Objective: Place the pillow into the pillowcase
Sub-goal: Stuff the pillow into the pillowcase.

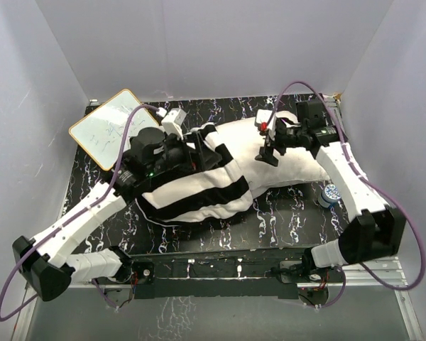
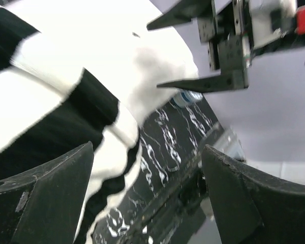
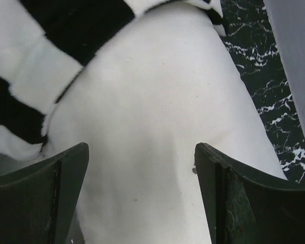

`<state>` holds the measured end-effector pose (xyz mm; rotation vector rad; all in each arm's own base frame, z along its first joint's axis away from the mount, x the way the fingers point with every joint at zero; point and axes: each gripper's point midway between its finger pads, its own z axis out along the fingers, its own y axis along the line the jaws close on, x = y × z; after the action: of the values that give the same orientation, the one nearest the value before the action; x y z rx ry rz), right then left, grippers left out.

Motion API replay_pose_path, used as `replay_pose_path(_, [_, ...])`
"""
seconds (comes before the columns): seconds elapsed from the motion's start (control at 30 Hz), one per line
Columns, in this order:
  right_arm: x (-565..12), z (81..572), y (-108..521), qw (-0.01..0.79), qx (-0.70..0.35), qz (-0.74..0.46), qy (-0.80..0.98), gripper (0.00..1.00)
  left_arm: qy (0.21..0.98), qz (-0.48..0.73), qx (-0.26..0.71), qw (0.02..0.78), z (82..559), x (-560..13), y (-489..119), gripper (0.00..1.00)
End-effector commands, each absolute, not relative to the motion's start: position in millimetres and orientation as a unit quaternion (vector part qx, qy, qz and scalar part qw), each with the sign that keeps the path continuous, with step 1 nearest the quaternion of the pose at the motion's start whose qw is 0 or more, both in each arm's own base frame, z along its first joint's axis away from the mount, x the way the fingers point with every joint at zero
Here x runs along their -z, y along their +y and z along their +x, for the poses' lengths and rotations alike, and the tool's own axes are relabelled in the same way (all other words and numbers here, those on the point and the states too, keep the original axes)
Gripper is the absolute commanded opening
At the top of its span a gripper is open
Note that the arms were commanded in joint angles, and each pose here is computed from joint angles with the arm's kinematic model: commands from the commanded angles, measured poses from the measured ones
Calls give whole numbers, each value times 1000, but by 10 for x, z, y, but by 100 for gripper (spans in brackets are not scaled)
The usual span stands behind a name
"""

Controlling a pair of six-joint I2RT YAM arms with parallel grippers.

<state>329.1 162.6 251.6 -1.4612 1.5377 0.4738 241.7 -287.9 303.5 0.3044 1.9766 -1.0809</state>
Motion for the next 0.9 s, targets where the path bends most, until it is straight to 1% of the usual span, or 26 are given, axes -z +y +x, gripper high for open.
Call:
replay_pose_path(0.0, [-2475, 3817, 1636, 502, -172, -532, 659, 88, 830, 6, 357, 428, 2924, -2856, -2805, 86])
replay_pose_path(0.07, [-2441, 3837, 1697, 505, -194, -519, 662, 85, 842, -22, 343, 415, 3069, -2803, -2879, 89])
replay_pose_path(0.1, [-2417, 3809, 1738, 504, -210, -515, 660, 83, 853, -36, 320, 411, 3178, -2702, -2911, 91])
replay_pose_path(0.23, [-2322, 3670, 1892, 499, -258, -506, 654, 77, 891, -54, 186, 411, 3388, -2450, -2903, 95])
replay_pose_path(0.3, [-2272, 3640, 1911, 494, -269, -500, 658, 74, 911, -49, 121, 391, 3446, -2246, -2881, 96])
replay_pose_path(0.37, [-2245, 3664, 1895, 492, -266, -493, 666, 72, 925, -40, 77, 370, 3470, -2085, -2869, 96])
replay_pose_path(0.43, [-2236, 3733, 1854, 495, -250, -486, 676, 72, 931, -27, 58, 359, 3467, -1979, -2893, 92])
replay_pose_path(0.47, [-2242, 3778, 1830, 497, -240, -482, 680, 72, 931, -20, 61, 360, 3465, -1970, -2923, 87])
replay_pose_path(0.5, [-2243, 3829, 1802, 498, -228, -479, 686, 72, 929, -10, 67, 363, 3466, -1983, -2952, 77])
replay_pose_path(0.57, [-2247, 3921, 1754, 502, -205, -482, 689, 82, 921, 2, 91, 378, 3492, -2105, -3022, 46])
replay_pose_path(0.6, [-2252, 3940, 1751, 502, -198, -496, 680, 89, 915, 11, 107, 389, 3509, -2206, -3064, 25])
replay_pose_path(0.63, [-2247, 3925, 1763, 500, -196, -517, 667, 94, 907, 22, 126, 401, 3519, -2338, -3116, 10])
replay_pose_path(0.67, [-2239, 3891, 1796, 498, -199, -541, 648, 98, 897, 37, 147, 414, 3533, -2477, -3185, 2])
replay_pose_path(0.7, [-2215, 3853, 1826, 496, -200, -570, 624, 99, 886, 54, 169, 428, 3539, -2624, -3254, 0])
replay_pose_path(0.8, [-2052, 3710, 1924, 491, -209, -647, 544, 99, 840, 114, 259, 463, 3487, -3105, -3540, 0])
replay_pose_path(0.87, [-1869, 3675, 2015, 481, -229, -663, 525, 100, 787, 171, 351, 479, 3330, -3451, -3817, 0])
